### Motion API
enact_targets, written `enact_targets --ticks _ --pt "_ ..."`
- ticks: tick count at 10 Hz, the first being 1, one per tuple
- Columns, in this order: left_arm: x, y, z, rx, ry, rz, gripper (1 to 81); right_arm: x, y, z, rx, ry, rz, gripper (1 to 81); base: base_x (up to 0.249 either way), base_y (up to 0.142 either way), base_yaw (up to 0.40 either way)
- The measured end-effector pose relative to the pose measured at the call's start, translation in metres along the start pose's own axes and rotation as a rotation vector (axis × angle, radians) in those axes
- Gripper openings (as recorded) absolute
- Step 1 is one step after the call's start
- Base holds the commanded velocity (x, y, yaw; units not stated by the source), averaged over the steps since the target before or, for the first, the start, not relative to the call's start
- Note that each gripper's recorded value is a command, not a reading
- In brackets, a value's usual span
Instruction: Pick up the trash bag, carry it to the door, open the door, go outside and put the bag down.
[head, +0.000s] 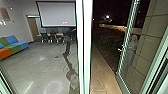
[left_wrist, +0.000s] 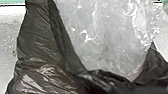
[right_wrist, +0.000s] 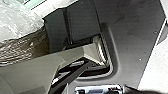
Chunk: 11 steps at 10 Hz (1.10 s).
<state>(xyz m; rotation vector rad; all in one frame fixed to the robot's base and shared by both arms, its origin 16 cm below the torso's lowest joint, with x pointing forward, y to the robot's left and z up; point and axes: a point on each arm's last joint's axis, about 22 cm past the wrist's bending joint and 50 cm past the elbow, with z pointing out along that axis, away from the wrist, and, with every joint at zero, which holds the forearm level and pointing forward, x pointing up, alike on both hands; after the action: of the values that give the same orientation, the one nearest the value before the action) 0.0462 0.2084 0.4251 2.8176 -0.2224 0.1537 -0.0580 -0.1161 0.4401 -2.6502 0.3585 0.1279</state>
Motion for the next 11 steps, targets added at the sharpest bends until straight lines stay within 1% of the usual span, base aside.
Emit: enact_targets --ticks 1,5,6,7,8,9,10,11 --pt "0.003 -0.001 0.000 0.002 0.005 0.001 1.0 0.000 0.000 0.000 0.000 0.000 0.000 81.1 0.000 -0.066 0.000" --pt "0.003 -0.001 0.000 0.002 0.005 0.001 1.0 0.000 0.000 0.000 0.000 0.001 0.000 81.1 0.000 -0.103 0.000" --pt "0.000 -0.004 -0.001 0.007 0.002 0.000 1.0 -0.001 -0.002 0.001 0.004 0.001 0.004 81.1 0.000 -0.123 0.000" --pt "-0.001 -0.011 -0.003 0.018 0.002 0.001 1.0 0.000 -0.006 0.002 0.007 0.001 0.004 81.1 0.000 -0.128 0.000" --pt "0.006 0.002 0.001 0.000 0.008 0.002 1.0 0.007 0.012 -0.004 -0.017 0.009 0.001 81.1 0.000 -0.128 0.000" --pt "0.008 0.015 0.004 -0.021 0.011 0.005 1.0 0.008 0.013 -0.004 -0.021 0.012 0.001 81.1 0.000 -0.128 0.000" --pt "0.002 0.006 0.001 -0.010 0.003 0.006 1.0 0.000 -0.005 0.002 0.004 0.001 0.013 81.1 0.000 -0.129 0.000" --pt "0.000 0.000 0.000 0.001 0.000 0.006 1.0 -0.001 0.000 0.001 -0.002 0.000 0.005 81.1 0.000 -0.130 0.000"
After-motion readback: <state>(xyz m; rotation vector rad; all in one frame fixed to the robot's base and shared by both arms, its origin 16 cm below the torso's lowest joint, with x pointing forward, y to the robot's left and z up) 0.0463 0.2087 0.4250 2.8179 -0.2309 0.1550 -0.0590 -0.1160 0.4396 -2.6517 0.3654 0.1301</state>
